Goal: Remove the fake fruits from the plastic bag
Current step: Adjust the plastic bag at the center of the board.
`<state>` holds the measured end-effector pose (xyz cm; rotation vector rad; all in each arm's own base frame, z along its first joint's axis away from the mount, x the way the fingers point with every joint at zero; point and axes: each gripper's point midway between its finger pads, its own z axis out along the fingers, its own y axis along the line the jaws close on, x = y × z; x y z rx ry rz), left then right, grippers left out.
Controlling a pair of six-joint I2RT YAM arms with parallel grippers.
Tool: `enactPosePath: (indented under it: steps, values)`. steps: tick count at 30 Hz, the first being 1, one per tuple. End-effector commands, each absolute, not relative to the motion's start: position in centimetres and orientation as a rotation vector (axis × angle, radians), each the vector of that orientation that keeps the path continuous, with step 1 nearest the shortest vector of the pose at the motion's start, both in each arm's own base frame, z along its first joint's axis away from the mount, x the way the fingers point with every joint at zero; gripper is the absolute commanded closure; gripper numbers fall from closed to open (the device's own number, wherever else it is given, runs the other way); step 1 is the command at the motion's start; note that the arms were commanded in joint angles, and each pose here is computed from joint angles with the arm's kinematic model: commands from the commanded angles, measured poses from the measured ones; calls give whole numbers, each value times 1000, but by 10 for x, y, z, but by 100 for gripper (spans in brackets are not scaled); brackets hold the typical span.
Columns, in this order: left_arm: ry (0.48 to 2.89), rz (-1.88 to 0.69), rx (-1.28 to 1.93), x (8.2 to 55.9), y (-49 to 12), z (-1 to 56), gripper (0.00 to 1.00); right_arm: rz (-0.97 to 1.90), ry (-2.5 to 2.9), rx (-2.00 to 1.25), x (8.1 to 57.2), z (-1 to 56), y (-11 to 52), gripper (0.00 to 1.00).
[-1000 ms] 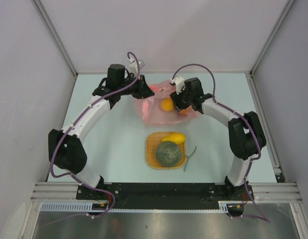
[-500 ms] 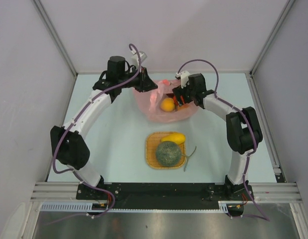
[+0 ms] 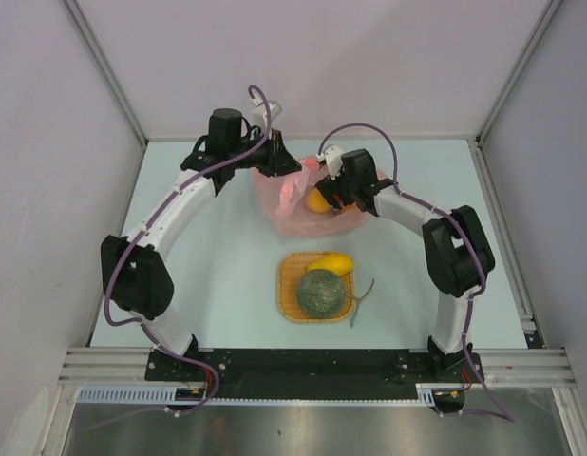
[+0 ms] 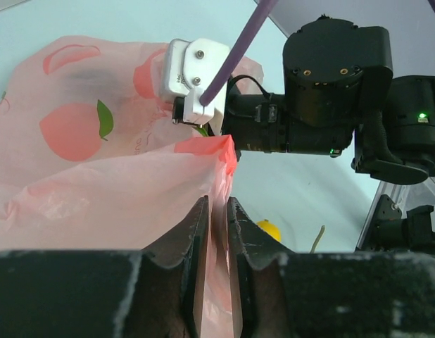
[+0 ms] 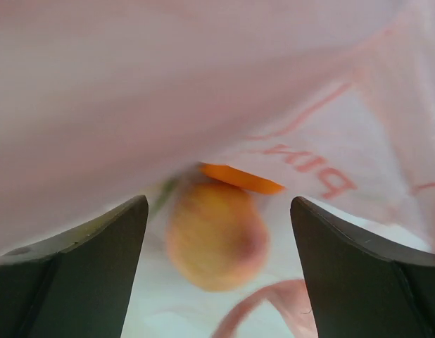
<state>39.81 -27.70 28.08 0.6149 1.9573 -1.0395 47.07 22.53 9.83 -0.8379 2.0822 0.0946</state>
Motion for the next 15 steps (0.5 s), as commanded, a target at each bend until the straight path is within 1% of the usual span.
enactPosePath:
  steps: [1,2,4,5,8,11,12,15]
  values:
    - [1893,-994,637,397,-274,303,79,-175,1935,-783,496,168,174,12]
    - [1895,-984,634,397,-273,302,78,-207,1926,-727,499,187,149,12]
    - [1902,-988,635,397,-273,299,79,-245,1974,-679,493,188,117,13]
    - [1902,-994,633,397,-274,299,79,-279,1977,-628,492,198,92,13]
    - [1903,-1015,622,398,-277,299,78,-318,2011,-604,480,193,66,14]
    - [1907,-1040,614,400,-280,299,78,-232,1987,-639,462,209,86,14]
    - [1901,-1049,620,400,-282,302,78,-171,1939,-689,451,226,107,14]
    - [1912,-1048,615,401,-282,300,77,9,1844,-880,415,244,165,14]
